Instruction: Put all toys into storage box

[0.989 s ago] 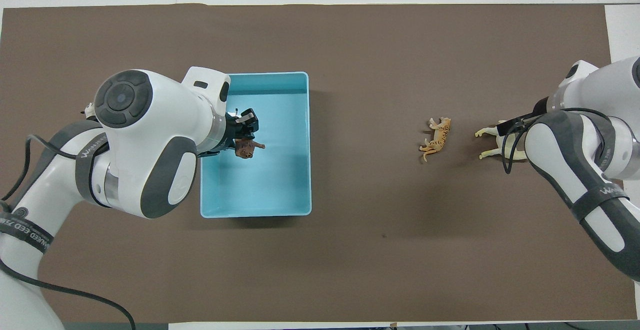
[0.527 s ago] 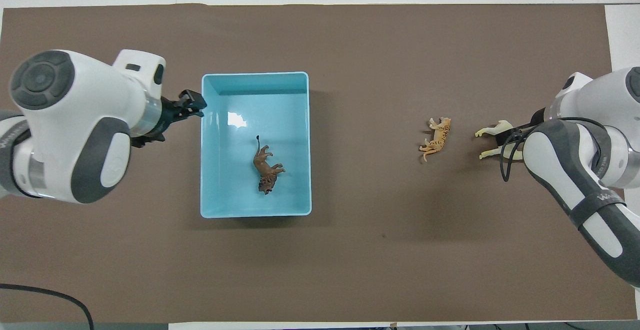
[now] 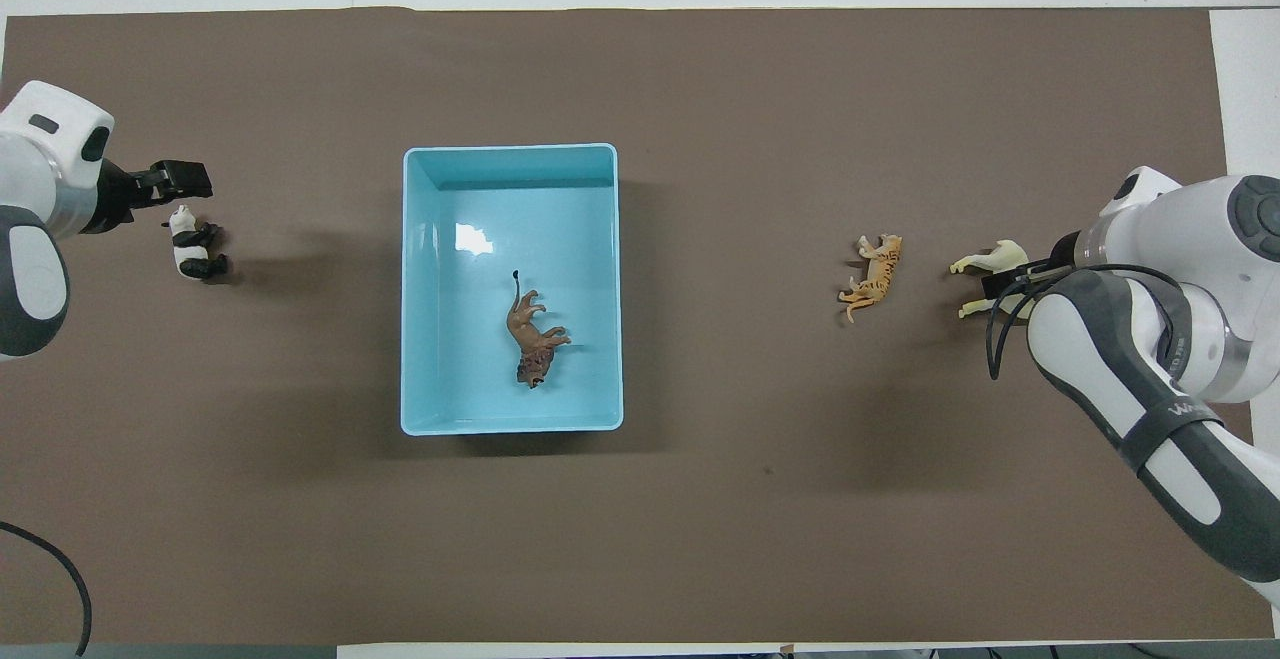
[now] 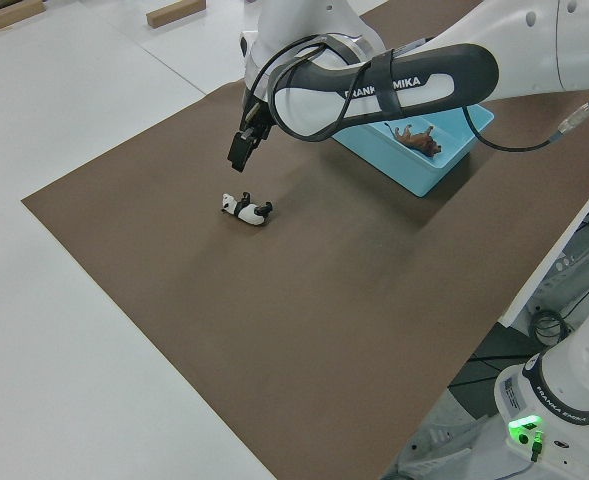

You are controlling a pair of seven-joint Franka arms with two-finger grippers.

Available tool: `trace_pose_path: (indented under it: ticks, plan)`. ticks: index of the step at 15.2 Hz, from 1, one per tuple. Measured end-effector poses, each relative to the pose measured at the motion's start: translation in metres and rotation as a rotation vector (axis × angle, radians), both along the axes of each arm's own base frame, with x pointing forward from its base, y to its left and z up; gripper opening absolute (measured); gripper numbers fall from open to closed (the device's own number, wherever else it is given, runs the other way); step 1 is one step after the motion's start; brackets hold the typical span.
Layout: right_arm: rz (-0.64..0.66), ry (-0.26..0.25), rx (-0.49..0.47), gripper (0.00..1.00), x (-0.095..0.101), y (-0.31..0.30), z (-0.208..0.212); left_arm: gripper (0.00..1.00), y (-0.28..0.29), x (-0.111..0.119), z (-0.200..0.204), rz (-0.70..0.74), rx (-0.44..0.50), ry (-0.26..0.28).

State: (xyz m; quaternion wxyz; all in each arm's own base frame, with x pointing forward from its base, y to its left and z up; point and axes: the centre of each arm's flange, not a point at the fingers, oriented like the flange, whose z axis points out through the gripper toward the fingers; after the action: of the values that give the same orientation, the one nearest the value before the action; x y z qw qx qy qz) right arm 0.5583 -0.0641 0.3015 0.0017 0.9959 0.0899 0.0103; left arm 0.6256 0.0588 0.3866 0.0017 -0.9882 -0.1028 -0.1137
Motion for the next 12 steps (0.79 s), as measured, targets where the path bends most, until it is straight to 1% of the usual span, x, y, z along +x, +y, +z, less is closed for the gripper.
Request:
trace_pose_path:
  ticks: [1,2,4,6,8,9,10,12]
  plan:
    - [-0.004,-0.004,0.000,0.97,-0.002,0.000,-0.003,1.00,0.004,0.001,-0.011,-0.030,0.006,0.012]
    - [-0.008,-0.005,0.000,0.88,-0.004,0.000,-0.006,1.00,0.011,0.000,-0.020,-0.052,0.011,0.023]
    - [-0.022,-0.001,0.000,0.65,-0.006,-0.001,-0.008,1.00,0.024,-0.006,-0.036,-0.066,0.015,0.041]
    - [-0.030,-0.005,0.000,0.45,-0.006,-0.004,-0.007,1.00,0.028,-0.013,-0.047,-0.068,0.015,0.049]
    - [-0.034,-0.015,0.000,0.44,-0.002,-0.007,-0.001,1.00,0.025,-0.019,-0.060,-0.071,0.010,0.069]
    - [-0.041,-0.014,0.002,0.44,0.003,-0.007,0.008,1.00,0.024,-0.023,-0.067,-0.073,0.008,0.080]
    - [-0.063,-0.004,0.009,0.44,0.011,-0.007,0.022,1.00,0.023,-0.026,-0.072,-0.074,0.006,0.087]
    - [-0.149,0.009,0.042,0.44,0.029,-0.002,0.065,1.00,0.022,-0.031,-0.081,-0.074,0.003,0.103]
